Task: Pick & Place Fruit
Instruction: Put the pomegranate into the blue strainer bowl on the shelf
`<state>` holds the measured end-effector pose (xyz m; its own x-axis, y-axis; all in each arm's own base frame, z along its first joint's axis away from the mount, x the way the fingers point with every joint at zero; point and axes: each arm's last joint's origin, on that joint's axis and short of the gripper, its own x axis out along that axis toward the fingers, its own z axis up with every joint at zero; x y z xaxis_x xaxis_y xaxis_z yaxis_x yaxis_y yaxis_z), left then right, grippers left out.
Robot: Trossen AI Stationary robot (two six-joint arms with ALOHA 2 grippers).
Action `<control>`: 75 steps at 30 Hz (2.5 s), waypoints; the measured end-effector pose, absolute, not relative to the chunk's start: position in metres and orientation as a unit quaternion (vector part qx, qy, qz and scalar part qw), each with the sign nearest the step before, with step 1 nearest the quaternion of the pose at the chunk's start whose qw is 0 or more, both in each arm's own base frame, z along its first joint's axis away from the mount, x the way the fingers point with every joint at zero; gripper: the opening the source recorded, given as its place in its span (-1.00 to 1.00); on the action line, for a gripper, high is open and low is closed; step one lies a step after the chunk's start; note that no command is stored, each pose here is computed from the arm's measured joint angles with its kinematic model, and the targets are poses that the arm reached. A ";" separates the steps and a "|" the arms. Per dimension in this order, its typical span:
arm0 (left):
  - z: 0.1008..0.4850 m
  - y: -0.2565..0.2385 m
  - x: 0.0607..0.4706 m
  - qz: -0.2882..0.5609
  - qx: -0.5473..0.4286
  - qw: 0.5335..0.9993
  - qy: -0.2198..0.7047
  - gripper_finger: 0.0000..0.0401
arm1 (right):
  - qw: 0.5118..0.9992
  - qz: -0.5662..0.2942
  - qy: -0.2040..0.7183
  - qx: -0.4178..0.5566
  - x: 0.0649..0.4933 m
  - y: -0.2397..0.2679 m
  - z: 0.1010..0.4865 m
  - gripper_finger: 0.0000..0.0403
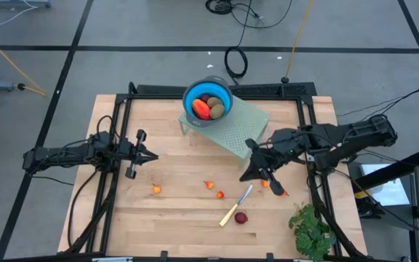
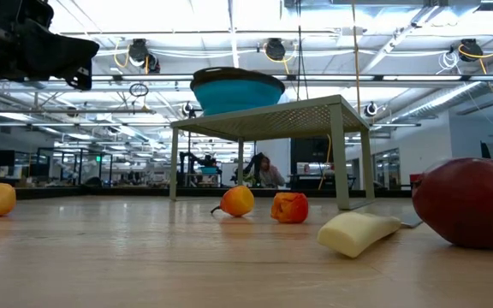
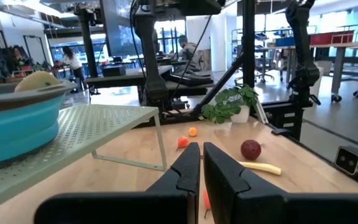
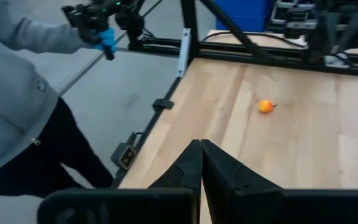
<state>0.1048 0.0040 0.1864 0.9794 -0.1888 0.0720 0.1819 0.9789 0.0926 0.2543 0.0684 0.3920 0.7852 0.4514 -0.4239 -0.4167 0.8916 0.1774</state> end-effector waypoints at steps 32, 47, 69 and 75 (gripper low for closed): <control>0.183 0.004 0.105 -0.095 0.016 0.995 -0.020 -0.88 | 0.929 0.270 0.254 0.018 0.237 0.142 0.382 -1.00; 0.183 0.004 0.105 -0.095 0.013 0.995 -0.020 -0.88 | 0.901 0.208 0.372 0.086 0.275 0.180 0.324 -1.00; 0.183 0.004 0.105 -0.096 0.013 0.995 -0.022 -0.88 | 0.848 0.124 0.498 0.132 0.286 0.206 0.265 -1.00; 0.183 0.004 0.105 -0.096 0.013 0.995 -0.023 -0.88 | 0.831 0.090 0.527 0.154 0.285 0.206 0.256 -0.92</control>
<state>0.1050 0.0039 0.1835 0.9805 -0.1920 0.0424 0.1909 0.9812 0.0297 0.2855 0.2056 0.2564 0.4282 0.3118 -0.8482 0.0131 0.9363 0.3508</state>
